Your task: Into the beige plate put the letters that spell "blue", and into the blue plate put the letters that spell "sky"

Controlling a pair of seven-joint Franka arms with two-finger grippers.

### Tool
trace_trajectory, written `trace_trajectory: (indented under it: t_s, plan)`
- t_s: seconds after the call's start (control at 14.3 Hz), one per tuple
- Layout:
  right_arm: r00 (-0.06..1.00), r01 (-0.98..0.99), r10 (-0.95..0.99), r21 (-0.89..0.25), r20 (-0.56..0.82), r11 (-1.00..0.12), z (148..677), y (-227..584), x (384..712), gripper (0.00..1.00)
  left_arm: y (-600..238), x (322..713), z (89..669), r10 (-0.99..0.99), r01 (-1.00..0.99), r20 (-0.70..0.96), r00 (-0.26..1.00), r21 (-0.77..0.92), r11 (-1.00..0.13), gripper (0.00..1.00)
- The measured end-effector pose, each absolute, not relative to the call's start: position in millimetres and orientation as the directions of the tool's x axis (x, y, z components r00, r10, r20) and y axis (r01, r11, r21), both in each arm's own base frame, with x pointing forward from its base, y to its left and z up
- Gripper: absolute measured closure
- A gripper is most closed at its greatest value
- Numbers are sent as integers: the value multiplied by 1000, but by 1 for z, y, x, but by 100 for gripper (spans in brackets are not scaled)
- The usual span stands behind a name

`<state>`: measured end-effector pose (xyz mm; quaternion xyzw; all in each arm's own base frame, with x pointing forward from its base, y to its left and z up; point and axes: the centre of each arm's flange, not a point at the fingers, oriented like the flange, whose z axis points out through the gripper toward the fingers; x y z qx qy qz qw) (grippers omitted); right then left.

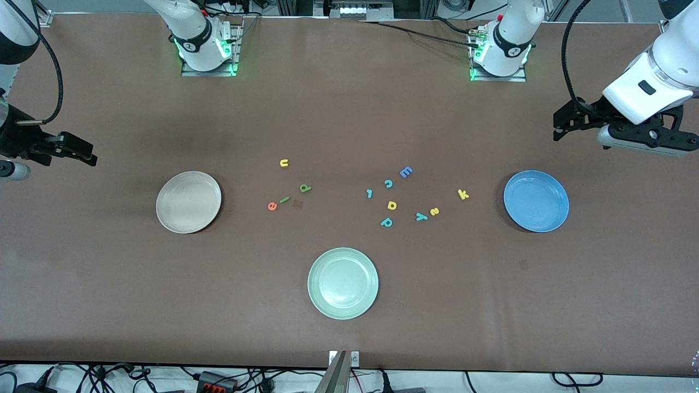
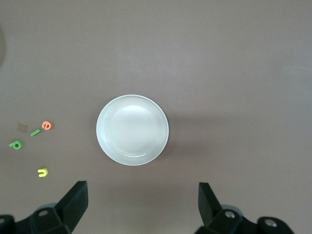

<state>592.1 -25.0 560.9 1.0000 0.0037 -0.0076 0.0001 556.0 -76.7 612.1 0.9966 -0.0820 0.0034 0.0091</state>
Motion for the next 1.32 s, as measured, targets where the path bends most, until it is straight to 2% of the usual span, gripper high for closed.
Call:
trace_trajectory:
  t_s: [0.28,0.77,1.05,1.32]
  plan:
    - [996,55,55,-5,-73,-998,537,3,592,0,-77,556,612,-163,-163,8,987,18,-986,0]
    - [946,237,233,-9,-225,-971,434,125,599,0,-77,556,612,-163,-163,9,987,17,-986,0]
    - [943,249,240,10,-229,-968,386,184,598,0,-76,555,605,-163,-162,-32,986,20,-987,0]
    - [970,174,164,39,-182,-984,341,237,579,0,-87,570,547,-183,-177,-177,967,48,-983,0]
